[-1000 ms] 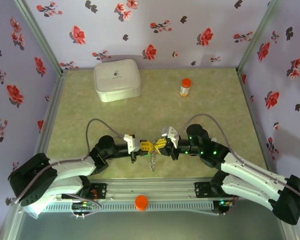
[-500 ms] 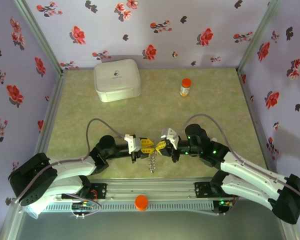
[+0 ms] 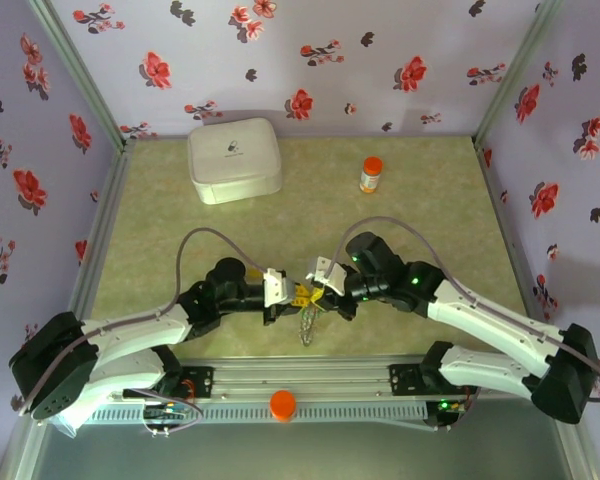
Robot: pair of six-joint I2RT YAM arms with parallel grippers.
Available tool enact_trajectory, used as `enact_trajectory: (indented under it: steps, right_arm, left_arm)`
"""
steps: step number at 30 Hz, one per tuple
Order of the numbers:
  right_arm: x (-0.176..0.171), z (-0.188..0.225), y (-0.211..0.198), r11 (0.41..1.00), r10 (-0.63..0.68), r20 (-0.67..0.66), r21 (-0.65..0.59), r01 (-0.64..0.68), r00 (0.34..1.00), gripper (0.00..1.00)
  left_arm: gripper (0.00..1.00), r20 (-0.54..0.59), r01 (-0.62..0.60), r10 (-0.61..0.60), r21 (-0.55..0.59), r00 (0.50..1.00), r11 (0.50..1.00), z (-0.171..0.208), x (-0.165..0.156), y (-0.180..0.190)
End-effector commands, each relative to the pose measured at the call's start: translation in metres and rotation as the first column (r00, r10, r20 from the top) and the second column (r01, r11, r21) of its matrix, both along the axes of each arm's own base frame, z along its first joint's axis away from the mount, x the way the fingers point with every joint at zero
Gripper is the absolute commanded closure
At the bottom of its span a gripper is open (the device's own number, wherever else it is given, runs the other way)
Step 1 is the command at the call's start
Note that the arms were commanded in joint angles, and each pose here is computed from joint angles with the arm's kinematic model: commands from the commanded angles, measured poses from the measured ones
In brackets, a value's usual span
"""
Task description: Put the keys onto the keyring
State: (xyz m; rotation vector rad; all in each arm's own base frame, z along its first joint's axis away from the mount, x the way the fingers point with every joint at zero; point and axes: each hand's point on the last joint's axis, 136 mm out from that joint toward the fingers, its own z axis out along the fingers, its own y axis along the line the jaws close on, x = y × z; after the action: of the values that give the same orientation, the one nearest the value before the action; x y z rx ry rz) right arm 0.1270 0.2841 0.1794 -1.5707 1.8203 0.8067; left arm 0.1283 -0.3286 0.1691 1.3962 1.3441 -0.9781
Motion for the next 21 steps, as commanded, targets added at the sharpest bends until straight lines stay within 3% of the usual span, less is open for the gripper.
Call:
enact_trajectory:
  steps: [1, 3, 5, 8, 14, 21]
  right_arm:
    - [-0.004, 0.016, 0.008, 0.998, 0.053, 0.036, 0.025, -0.054, 0.998, 1.0]
    - [-0.001, 0.019, 0.008, 0.999, 0.031, 0.044, 0.037, -0.033, 0.999, 1.0]
    - [0.004, 0.022, 0.004, 0.997, -0.013, 0.054, 0.07, 0.01, 0.998, 0.8]
    - [0.01, 0.025, -0.006, 0.985, -0.086, 0.071, 0.157, 0.074, 0.994, 0.7]
    - [0.005, 0.008, -0.017, 0.974, -0.144, 0.024, 0.179, 0.138, 0.989, 0.68]
    - [0.011, -0.004, -0.016, 0.974, -0.165, 0.027, 0.164, 0.158, 0.986, 0.67]
  left_arm:
    - [1.0, 0.019, 0.039, -0.039, 0.021, 0.999, 0.999, 0.002, -0.003, -0.004]
    - [1.0, 0.025, 0.04, -0.041, 0.015, 0.999, 0.999, 0.004, -0.003, -0.004]
    - [1.0, 0.038, 0.041, -0.041, -0.001, 0.998, 0.999, 0.006, -0.004, -0.003]
    - [1.0, 0.066, 0.019, -0.015, -0.062, 0.998, 0.998, 0.014, -0.002, -0.002]
    - [1.0, 0.076, -0.026, 0.045, -0.232, 0.996, 0.972, 0.035, 0.003, 0.001]
    - [1.0, 0.049, -0.039, 0.053, -0.259, 0.997, 0.965, 0.029, 0.005, -0.001]
